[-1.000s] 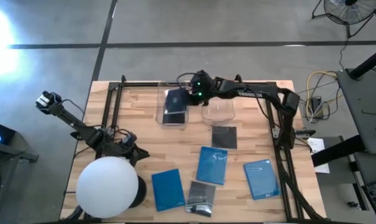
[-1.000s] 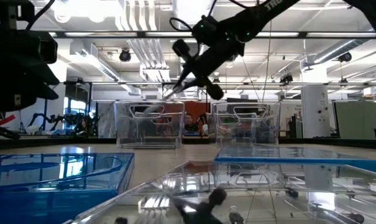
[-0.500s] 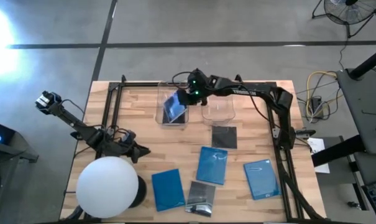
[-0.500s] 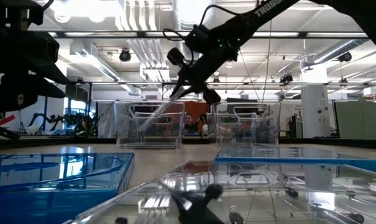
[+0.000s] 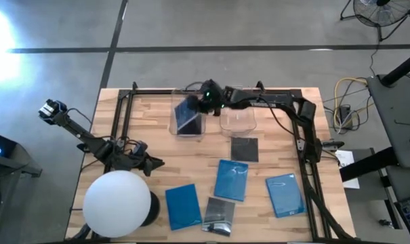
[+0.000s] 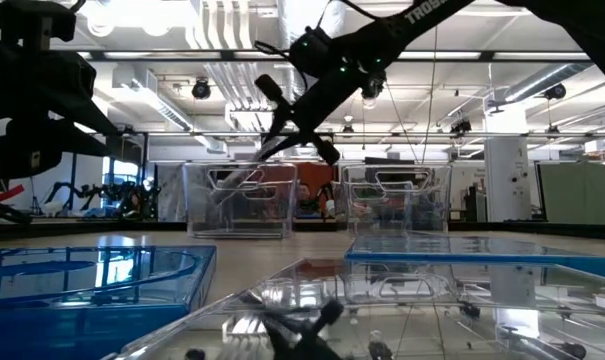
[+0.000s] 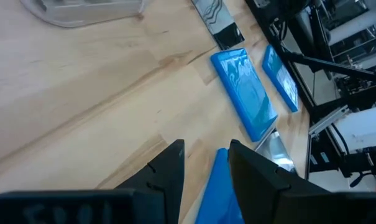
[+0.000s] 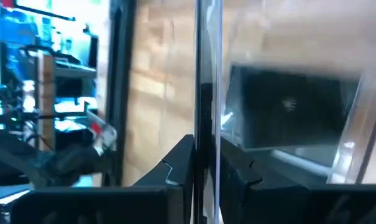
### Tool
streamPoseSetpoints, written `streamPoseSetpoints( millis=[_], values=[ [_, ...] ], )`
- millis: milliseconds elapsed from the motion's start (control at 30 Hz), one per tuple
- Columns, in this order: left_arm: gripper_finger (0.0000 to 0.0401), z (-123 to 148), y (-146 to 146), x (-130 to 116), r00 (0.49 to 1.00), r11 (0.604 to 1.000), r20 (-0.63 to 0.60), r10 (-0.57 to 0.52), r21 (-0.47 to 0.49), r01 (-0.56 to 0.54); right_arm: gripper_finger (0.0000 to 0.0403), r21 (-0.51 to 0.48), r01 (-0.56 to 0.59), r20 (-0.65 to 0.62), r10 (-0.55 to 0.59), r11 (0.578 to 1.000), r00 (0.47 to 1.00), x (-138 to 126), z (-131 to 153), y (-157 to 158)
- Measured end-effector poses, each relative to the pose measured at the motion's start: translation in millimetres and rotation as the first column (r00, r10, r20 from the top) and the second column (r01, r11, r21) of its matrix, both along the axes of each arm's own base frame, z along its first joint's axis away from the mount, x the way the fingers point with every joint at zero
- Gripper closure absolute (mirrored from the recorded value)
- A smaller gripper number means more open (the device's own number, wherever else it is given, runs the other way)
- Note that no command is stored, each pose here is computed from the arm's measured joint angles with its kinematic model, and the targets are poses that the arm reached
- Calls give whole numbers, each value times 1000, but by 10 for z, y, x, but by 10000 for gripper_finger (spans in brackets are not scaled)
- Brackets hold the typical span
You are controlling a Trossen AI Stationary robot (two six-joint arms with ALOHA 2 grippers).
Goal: Pick & place jewel cases by type
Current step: Put the black cd case into the left transparent bin, then put the blue cd case into the right transparent bin
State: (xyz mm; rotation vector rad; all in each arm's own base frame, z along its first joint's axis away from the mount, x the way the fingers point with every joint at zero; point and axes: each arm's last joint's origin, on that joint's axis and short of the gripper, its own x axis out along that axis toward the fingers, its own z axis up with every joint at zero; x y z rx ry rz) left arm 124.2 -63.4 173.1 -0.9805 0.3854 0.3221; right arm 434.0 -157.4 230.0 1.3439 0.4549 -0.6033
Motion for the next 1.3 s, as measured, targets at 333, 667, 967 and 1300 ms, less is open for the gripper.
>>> streamPoseSetpoints(
  millis=[333,667,967,1300],
  values=[
    [295,0,0,0,1000,1000,-4,-16,26,17,259,17,-128,-237,129,992,963,-1,-322,243],
    [295,-5,-11,-2,997,995,-24,-78,58,79,152,-188,-411,-358,327,892,874,-154,449,215],
    [295,-8,-24,-5,992,992,-36,-121,42,122,144,-230,-770,-825,300,595,479,-489,986,598],
    [295,-8,-23,-5,991,989,-39,-130,64,132,185,-12,-754,-601,598,656,530,-302,518,1376]
  ],
)
